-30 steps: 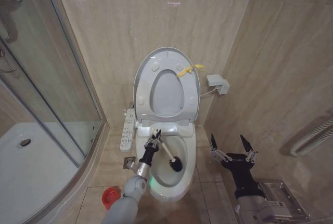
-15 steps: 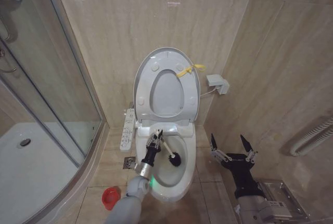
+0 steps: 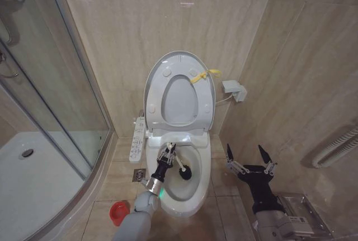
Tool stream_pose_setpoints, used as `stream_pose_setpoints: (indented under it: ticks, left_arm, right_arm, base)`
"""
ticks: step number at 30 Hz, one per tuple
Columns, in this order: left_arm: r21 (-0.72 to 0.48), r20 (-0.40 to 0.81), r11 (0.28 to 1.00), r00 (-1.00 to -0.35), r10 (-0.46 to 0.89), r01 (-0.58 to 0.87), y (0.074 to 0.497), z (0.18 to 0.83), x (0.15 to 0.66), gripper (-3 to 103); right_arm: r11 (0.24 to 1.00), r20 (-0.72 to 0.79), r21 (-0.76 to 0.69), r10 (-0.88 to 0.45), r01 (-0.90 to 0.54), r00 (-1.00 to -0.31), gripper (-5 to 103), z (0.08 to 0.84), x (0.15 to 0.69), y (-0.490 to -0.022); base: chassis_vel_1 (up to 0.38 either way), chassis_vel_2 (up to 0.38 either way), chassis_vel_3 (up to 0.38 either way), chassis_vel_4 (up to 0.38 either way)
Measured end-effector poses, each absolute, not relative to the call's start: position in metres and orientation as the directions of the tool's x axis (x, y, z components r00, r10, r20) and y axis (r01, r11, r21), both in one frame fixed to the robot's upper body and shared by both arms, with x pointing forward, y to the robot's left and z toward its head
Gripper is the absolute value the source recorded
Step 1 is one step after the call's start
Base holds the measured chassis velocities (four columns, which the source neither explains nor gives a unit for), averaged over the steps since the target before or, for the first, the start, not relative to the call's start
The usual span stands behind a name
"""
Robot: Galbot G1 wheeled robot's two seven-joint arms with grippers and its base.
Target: Open the toilet lid, clean the toilet bowl with a toilet brush, close the toilet lid, and flush.
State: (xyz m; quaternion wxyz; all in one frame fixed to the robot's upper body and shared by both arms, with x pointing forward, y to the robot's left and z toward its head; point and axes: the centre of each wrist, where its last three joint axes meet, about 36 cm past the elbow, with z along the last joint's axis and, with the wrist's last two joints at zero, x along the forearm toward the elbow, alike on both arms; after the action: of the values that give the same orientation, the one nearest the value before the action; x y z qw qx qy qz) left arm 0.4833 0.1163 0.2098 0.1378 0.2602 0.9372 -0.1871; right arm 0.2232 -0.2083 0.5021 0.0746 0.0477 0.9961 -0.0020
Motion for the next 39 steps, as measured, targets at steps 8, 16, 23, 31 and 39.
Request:
stream_pose_setpoints:
  ticks: [8,16,23,31,39]
  left_arm:
    - [-0.408,-0.370,0.755,-0.849,0.378,0.513,0.102,0.225,0.488,22]
    - [-0.182,-0.349,0.821,-0.816,0.461,0.542,0.127,0.205,0.490,22]
    - [-0.385,-0.397,0.775,-0.848,0.351,0.502,0.098,0.230,0.492,22]
    - [-0.366,-0.376,0.788,-0.853,0.362,0.495,0.096,0.221,0.498,22]
    - [-0.182,-0.376,0.820,-0.809,0.452,0.543,0.106,0.214,0.499,22]
  right_arm:
    - [0.995,-0.149,0.003,0.095,0.095,-0.984,100,0.502,0.223,-0.208]
    - [0.995,-0.149,0.003,0.095,0.095,-0.984,100,0.502,0.223,-0.208]
    - [0.995,-0.149,0.003,0.095,0.095,-0.984,100,0.502,0.223,-0.208]
    - [0.995,-0.149,0.003,0.095,0.095,-0.984,100,0.502,0.223,-0.208]
    - [0.995,-0.149,0.003,0.095,0.095,-0.984,100,0.502,0.223,-0.208]
  base:
    - [0.000,0.000,0.000,0.000]
    - [0.000,0.000,0.000,0.000]
    - [0.000,0.000,0.000,0.000]
    - [0.000,0.000,0.000,0.000]
    - [0.000,0.000,0.000,0.000]
